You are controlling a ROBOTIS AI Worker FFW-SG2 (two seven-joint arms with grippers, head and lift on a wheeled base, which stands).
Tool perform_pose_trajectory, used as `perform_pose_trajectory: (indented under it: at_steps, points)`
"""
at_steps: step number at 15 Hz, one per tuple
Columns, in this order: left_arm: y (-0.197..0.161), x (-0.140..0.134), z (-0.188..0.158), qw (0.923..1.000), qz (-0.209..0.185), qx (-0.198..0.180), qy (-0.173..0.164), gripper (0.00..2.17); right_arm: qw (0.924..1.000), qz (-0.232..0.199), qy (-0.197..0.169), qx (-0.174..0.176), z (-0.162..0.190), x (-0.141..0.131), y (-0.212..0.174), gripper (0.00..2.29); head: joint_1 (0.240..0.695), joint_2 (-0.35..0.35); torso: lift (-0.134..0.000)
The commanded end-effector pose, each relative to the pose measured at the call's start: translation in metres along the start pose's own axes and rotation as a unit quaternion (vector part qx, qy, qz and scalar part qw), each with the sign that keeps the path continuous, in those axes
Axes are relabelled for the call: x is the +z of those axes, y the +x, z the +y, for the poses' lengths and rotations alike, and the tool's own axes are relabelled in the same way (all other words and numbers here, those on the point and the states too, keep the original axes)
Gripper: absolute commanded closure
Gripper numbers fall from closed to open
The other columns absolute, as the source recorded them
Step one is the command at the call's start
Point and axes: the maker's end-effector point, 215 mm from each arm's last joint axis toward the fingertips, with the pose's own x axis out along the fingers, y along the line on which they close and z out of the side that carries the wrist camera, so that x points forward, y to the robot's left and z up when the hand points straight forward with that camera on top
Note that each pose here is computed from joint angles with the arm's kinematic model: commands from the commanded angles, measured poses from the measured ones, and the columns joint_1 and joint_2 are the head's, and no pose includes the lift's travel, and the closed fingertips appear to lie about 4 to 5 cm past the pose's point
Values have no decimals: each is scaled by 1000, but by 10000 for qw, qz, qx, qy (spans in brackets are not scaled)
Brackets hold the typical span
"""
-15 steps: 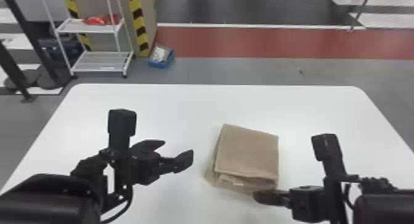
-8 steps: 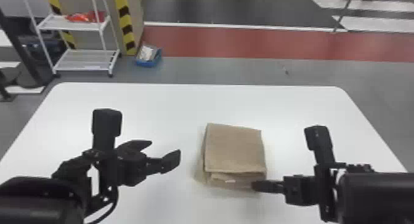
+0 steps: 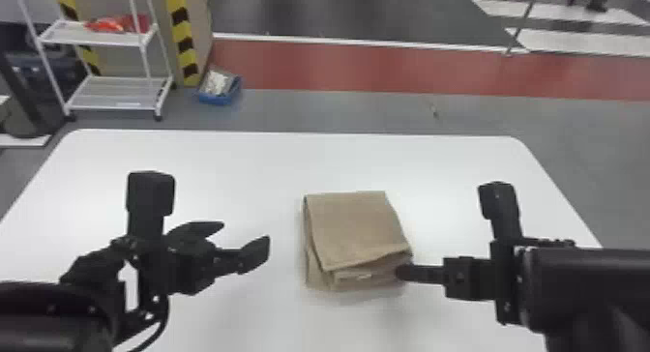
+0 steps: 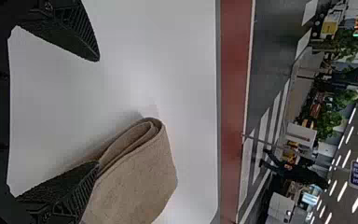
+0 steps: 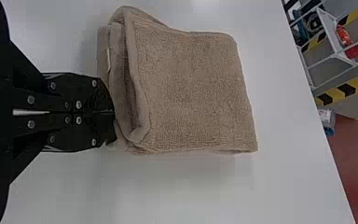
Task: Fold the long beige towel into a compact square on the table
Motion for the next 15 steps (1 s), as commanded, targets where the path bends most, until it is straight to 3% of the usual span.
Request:
perform_pose_trajectory:
  at_steps: [1,4,7,12,15]
  points:
    - [-1,0,0,10000,-4,6,7,97,9997,-63,57,230,6,-4,-8,2125,695,-115,-124]
    - [0,2,-1,10000,-5,11,37,97,9967,-420,3,689,25,15,-32,2125,695,-107,-124]
    - [3,2,-7,9999,19,-27,99,97,9957,-801,38,458,16,52,-39,2125,695,-114,-124]
    - [-1,2,-4,10000,22,2,87,97,9980,-315,537,65,-21,44,7,2125,695,-139,-124]
    - [0,0,-4,9999,51,37,111,97,9969,-226,747,57,-31,42,17,2125,695,-139,-124]
